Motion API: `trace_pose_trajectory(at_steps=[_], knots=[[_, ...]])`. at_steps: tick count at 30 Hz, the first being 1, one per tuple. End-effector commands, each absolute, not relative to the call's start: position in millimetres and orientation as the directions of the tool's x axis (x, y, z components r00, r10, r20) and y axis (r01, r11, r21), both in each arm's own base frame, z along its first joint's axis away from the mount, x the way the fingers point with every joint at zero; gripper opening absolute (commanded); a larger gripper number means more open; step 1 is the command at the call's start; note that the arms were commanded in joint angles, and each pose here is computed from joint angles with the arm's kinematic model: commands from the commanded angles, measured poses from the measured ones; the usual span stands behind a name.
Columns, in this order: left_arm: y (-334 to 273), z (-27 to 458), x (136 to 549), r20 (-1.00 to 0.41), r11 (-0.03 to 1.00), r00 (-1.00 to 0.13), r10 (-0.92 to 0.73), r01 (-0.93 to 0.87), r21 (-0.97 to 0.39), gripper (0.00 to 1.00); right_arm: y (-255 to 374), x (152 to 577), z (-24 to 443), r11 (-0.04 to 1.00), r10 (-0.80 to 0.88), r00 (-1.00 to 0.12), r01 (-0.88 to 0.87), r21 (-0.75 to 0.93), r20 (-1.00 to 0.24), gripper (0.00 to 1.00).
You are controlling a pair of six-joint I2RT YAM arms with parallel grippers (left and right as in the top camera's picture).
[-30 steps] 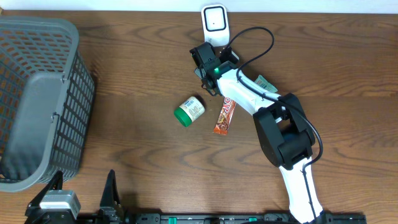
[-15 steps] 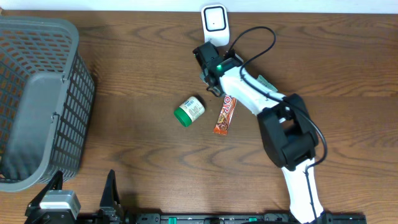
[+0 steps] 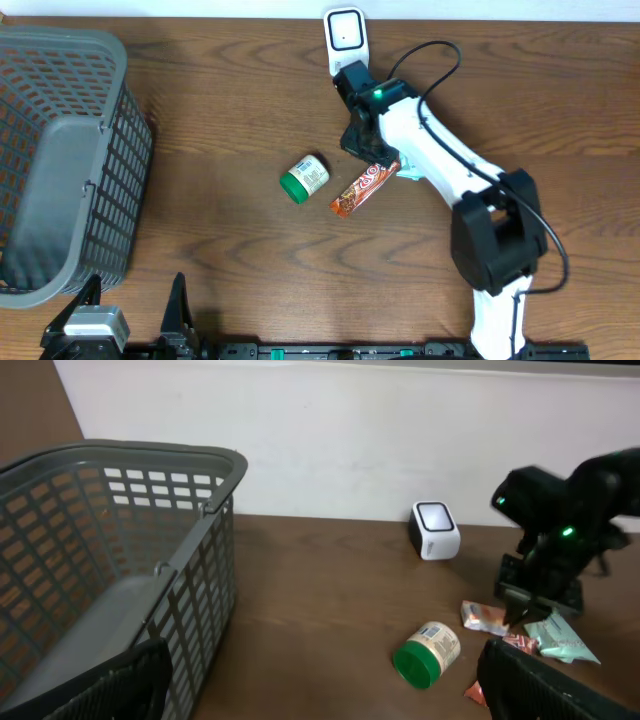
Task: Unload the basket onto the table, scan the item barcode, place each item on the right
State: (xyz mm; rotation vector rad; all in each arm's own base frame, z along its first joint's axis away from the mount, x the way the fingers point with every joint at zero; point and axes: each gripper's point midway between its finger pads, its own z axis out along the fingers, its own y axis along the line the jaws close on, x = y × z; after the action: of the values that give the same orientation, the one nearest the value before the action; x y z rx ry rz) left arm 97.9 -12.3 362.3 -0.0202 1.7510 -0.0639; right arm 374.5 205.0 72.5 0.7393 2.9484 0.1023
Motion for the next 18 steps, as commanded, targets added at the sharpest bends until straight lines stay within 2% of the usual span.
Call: trace_pose_trajectory(at_steps=[1,2,3,4,5,7,8,11,14,18], knots=[[-14,363,97,-0.984,0.999,-0.173,-0.034,0.031,-0.039,0.98,228,348,92,0.928,0.314,-0.948,0.317,0.193,0.048,0.04],[-14,363,97,-0.984,0.999,-0.174,-0.034,0.031,-0.039,0.98,228,342,93,0.936,0.285,-0.956,0.294,0.193,0.073,0.05],[-14,363,97,-0.984,0.999,-0.174,-0.034,0.031,-0.040,0.98,227,337,92,0.944,0.260,-0.962,0.272,0.185,0.087,0.13],[-14,363,97,-0.984,0.999,-0.174,-0.034,0.031,-0.040,0.98,224,335,92,0.953,0.236,-0.968,0.248,0.175,0.085,0.31],[-14,363,97,-0.984,0.999,-0.173,-0.034,0.031,-0.039,0.98,221,338,90,0.964,0.203,-0.977,0.210,0.160,0.060,0.61],[-14,363,97,-0.984,0.999,-0.174,-0.034,0.031,-0.040,0.98,211,351,89,0.987,0.131,-0.991,0.127,0.100,-0.035,0.95],[-14,363,97,-0.984,0.999,-0.173,-0.034,0.031,-0.039,0.98,205,360,89,0.993,0.109,-0.990,0.104,0.054,-0.091,0.99],[-14,363,97,-0.984,0.999,-0.174,-0.034,0.031,-0.040,0.98,194,382,93,0.993,0.101,-0.967,0.114,-0.042,-0.233,0.99],[-14,363,97,-0.984,0.999,-0.174,-0.034,0.031,-0.040,0.98,199,399,95,0.988,0.141,-0.940,0.154,-0.020,-0.310,0.99],[-14,363,97,-0.984,0.999,-0.174,-0.034,0.031,-0.040,0.98,199,409,82,0.966,0.248,-0.914,0.256,0.017,-0.321,0.99]])
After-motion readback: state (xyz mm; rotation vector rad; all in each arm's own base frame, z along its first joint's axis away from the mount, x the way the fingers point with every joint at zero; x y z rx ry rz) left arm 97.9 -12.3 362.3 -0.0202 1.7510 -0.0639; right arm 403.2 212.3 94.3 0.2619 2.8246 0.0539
